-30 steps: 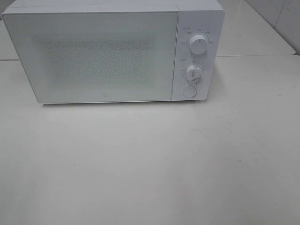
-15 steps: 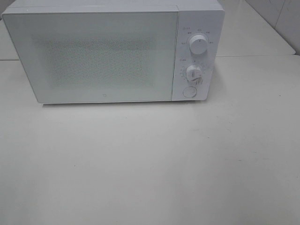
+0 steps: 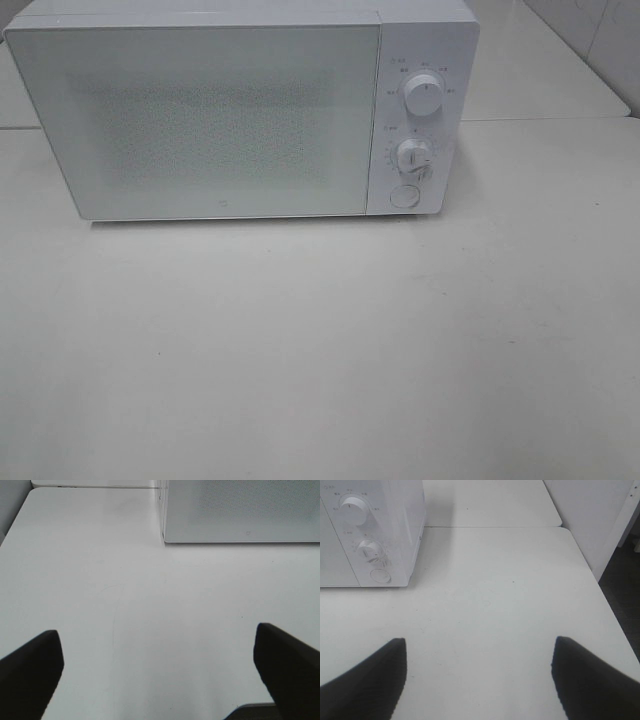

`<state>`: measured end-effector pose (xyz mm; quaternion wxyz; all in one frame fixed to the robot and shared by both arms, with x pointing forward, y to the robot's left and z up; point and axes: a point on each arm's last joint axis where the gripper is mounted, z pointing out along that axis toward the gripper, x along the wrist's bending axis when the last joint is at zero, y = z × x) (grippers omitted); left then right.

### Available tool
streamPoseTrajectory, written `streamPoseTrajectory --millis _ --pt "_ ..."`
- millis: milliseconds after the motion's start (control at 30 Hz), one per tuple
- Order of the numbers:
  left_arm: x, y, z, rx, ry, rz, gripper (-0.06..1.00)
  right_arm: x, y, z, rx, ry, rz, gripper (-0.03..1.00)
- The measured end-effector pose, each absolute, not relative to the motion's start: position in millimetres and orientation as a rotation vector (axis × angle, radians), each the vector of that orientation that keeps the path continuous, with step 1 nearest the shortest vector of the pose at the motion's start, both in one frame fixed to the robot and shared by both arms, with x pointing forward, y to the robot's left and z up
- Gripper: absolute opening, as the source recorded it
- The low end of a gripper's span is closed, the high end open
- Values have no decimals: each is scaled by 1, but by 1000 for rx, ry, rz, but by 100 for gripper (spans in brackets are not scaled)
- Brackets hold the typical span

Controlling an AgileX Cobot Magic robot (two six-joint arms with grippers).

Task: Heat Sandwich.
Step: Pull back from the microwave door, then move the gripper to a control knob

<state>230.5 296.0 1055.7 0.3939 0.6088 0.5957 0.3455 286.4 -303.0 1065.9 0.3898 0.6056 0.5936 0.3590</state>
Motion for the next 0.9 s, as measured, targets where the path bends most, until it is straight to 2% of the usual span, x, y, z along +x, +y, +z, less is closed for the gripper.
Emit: streamPoseTrajectory --millis 900 --pt "230 296 1056 1544 1511 877 98 383 -298 1051 1449 1462 1018 77"
